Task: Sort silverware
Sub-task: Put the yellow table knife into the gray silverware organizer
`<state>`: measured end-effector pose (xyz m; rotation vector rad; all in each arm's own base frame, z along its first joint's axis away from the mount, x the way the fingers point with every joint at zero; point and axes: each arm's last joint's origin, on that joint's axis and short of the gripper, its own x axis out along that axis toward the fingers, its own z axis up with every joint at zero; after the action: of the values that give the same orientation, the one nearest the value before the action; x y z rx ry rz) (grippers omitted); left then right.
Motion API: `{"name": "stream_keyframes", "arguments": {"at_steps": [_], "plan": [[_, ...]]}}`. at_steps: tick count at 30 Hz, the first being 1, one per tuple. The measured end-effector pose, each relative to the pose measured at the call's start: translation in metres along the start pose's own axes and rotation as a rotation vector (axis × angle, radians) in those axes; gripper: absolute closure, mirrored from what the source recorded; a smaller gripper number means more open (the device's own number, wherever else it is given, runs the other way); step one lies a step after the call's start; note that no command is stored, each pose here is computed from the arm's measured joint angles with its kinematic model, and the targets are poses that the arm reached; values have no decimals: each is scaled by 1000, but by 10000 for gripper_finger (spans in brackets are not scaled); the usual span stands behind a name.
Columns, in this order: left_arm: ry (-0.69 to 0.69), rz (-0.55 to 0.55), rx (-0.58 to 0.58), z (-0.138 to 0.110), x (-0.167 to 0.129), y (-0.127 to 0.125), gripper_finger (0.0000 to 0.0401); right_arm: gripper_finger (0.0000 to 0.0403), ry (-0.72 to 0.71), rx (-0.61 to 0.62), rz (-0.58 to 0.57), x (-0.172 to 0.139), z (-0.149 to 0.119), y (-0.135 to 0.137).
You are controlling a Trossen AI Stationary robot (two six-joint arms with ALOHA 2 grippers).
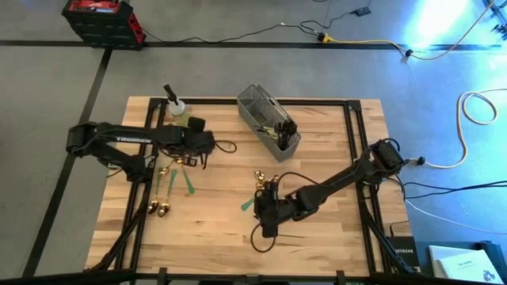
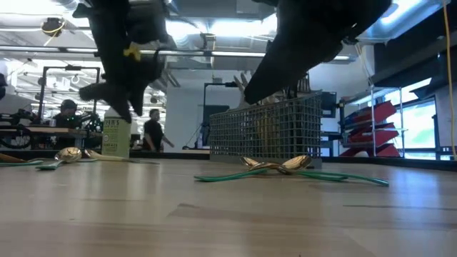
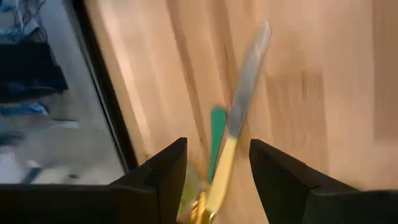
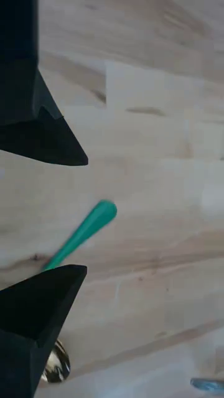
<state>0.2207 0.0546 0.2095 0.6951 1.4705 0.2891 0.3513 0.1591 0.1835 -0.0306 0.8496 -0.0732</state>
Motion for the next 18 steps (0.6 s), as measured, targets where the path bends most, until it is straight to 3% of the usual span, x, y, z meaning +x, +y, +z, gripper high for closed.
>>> {"name": "stream_keyframes", "arguments": {"at_steps": [4, 9, 18], "plan": [[81, -48, 182, 2, 7, -11, 242, 146, -5, 77, 25, -4, -3, 9], [120, -103, 394, 3, 10, -15, 242, 146, -12, 61, 34, -9, -7, 21], [83, -142, 517, 2, 10, 14, 242, 146, -3, 154, 29, -6, -11, 24]]}}
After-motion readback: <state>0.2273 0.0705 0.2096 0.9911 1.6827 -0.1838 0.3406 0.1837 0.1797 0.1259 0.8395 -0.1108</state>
